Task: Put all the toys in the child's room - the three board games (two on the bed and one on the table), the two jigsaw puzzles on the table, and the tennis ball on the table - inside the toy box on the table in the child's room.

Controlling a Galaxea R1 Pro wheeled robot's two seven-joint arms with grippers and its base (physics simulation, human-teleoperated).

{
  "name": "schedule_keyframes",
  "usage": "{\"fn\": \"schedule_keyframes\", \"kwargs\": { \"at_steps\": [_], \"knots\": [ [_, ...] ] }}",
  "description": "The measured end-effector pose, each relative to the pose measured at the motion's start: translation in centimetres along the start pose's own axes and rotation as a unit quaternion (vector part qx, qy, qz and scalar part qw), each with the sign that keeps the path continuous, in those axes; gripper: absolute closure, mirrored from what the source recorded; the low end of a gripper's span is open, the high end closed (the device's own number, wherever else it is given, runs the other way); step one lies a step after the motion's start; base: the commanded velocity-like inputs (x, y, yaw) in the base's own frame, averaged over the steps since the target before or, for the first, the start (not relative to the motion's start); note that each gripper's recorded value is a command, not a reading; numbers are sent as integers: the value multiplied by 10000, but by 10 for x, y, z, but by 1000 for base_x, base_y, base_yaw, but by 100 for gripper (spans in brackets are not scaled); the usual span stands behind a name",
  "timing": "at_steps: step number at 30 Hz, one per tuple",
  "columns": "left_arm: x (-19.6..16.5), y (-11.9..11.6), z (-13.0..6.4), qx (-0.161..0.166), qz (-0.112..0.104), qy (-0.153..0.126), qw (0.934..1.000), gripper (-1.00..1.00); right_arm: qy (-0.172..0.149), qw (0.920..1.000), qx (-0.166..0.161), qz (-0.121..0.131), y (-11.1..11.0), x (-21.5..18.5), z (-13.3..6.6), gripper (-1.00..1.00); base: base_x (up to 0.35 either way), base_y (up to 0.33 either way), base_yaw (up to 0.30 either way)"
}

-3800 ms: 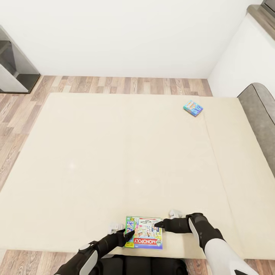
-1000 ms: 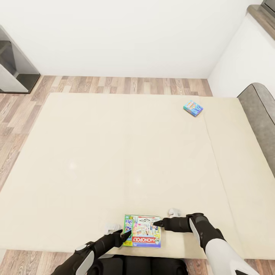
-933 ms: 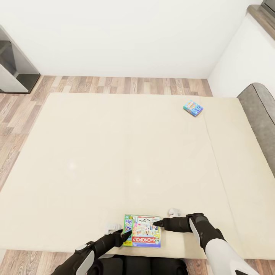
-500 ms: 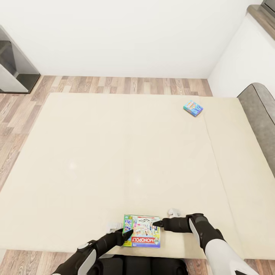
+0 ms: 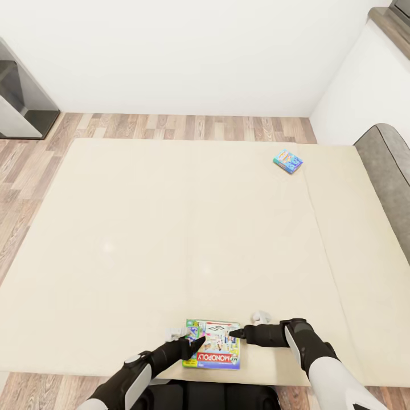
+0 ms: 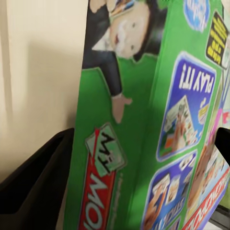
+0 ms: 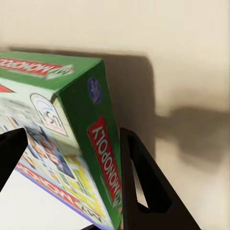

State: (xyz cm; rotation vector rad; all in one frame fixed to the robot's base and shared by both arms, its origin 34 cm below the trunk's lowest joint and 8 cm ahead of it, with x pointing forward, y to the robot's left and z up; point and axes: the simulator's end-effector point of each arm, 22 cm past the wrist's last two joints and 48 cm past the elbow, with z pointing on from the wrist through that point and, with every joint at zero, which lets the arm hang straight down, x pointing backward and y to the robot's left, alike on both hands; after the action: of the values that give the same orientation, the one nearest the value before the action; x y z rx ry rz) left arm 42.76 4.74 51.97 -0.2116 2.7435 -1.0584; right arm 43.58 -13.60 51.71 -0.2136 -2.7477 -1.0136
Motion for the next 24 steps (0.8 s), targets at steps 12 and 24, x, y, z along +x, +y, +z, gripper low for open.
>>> {"fn": "schedule_keyframes", "kwargs": {
  "at_steps": [12, 24],
  "knots": [
    [-1, -1, 1, 5, -2, 14, 10000, 100, -11, 10000, 6, 2, -1, -1, -1, 100, 0, 0, 0],
    [-1, -1, 1, 6, -4, 15, 10000, 100, -11, 10000, 6, 11, -1, -1, -1, 100, 0, 0, 0]
  ]
}}
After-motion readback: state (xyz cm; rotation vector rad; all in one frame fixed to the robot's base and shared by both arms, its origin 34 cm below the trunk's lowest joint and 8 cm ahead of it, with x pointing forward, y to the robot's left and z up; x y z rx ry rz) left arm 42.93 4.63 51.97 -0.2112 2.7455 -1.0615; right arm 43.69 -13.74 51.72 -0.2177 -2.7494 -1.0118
